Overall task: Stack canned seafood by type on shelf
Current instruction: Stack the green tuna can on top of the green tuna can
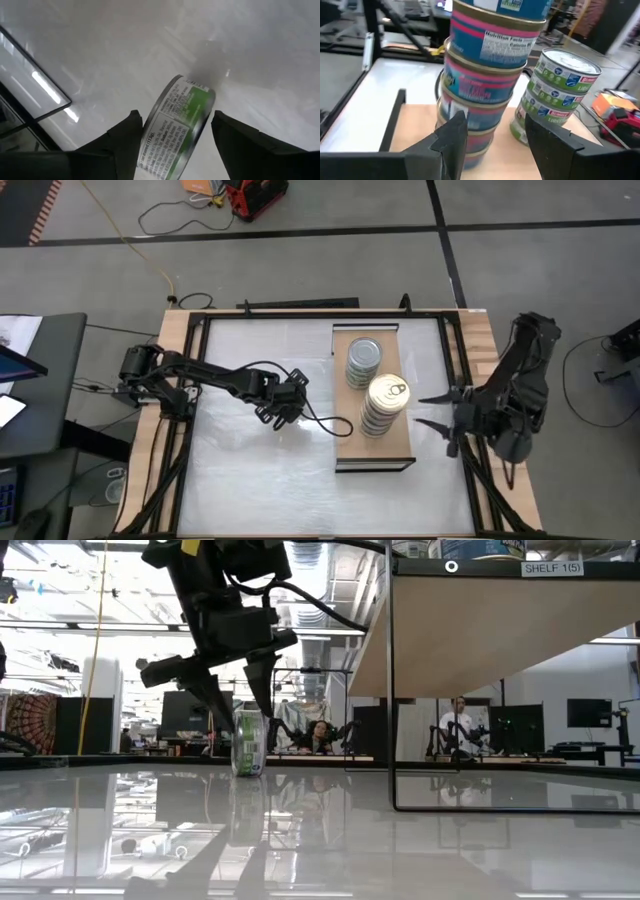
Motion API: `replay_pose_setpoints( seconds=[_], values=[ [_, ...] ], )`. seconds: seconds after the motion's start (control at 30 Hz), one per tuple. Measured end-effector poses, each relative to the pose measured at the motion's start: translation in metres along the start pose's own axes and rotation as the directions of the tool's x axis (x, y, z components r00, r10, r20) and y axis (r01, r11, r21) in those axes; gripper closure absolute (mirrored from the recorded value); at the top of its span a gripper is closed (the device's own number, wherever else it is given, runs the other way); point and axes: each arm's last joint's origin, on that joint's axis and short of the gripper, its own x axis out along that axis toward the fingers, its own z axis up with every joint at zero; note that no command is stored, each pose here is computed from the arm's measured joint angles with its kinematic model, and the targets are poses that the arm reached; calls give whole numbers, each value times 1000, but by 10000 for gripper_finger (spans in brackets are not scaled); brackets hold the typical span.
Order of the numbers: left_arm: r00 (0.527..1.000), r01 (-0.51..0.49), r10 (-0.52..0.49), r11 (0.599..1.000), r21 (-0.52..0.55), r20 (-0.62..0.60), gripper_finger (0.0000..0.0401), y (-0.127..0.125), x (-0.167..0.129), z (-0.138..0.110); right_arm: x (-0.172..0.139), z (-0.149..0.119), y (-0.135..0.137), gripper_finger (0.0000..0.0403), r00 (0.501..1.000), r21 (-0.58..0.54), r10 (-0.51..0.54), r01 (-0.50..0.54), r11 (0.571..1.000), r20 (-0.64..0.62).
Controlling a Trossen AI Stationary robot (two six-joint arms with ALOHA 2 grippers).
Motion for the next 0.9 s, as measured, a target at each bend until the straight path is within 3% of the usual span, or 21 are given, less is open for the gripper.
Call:
replay_pose_setpoints(
  seconds=[0.1,0.27,0.43,0.6,0.73,0.83,0.9],
  values=[
    [1000,0,0,1000,-2,0,185,0,0,0,-8,-4,-9,177,1000,-4,30,-30,1000,-6],
    [1000,5,-5,1000,3,-11,215,-1,0,-1,-15,-5,-21,177,999,82,52,-51,995,-2],
    [997,71,-70,997,19,-35,236,-7,0,-4,-14,-5,-19,177,999,88,48,-47,995,-3],
    [997,11,-19,995,-96,-79,233,-10,-4,1,-13,-5,-16,177,999,76,44,-44,996,-6],
    [991,-50,33,990,-129,-133,218,-11,-16,9,-13,-5,-16,177,999,88,43,-43,995,-1],
    [995,-6,-18,969,-247,-93,212,-7,-31,16,-13,-4,-15,177,999,94,44,-44,995,1],
    [994,80,-100,931,-356,-39,212,-2,-41,18,-13,-4,-15,177,999,94,44,-44,995,1]
  ],
)
